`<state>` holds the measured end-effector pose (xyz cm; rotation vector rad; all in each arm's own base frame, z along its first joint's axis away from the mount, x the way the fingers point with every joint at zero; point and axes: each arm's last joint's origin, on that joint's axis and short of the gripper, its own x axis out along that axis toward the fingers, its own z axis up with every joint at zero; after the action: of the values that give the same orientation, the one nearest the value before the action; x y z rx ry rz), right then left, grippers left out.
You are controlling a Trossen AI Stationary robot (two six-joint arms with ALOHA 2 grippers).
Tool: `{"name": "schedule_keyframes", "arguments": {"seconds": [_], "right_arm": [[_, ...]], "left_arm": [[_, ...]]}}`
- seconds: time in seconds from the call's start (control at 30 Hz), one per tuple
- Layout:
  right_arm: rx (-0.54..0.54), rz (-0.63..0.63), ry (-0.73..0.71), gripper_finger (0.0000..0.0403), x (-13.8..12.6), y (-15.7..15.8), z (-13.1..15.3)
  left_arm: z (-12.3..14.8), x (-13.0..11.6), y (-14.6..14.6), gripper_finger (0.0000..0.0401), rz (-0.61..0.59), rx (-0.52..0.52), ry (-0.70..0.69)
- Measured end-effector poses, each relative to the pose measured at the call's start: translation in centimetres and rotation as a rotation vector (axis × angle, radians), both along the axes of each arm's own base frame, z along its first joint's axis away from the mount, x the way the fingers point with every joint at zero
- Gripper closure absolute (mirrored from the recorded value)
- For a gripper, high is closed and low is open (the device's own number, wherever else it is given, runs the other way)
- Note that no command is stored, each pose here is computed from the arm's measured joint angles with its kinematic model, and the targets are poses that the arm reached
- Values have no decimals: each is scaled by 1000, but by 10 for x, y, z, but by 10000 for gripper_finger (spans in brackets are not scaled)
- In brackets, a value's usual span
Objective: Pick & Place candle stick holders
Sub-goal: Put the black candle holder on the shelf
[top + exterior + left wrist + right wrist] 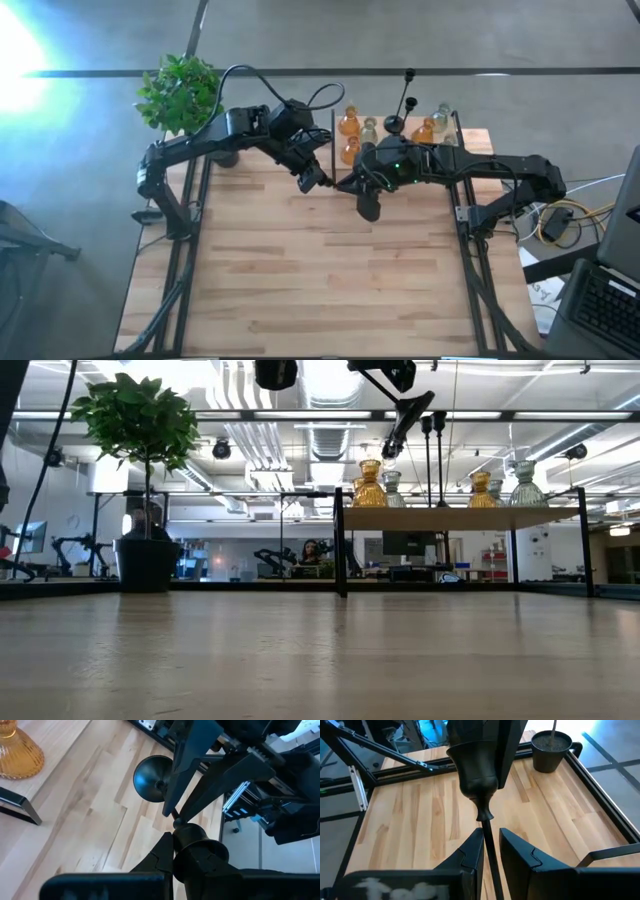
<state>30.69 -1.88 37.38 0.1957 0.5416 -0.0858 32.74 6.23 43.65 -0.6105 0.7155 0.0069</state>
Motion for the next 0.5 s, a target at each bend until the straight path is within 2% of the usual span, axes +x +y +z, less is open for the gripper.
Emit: {"name": "schedule_keyframes", "arguments": {"seconds": [0.5], "right_arm": [[-27,-30,7,390,3,-1,-3]], "left_arm": [[1,1,0,375,-18,5,-15]]}}
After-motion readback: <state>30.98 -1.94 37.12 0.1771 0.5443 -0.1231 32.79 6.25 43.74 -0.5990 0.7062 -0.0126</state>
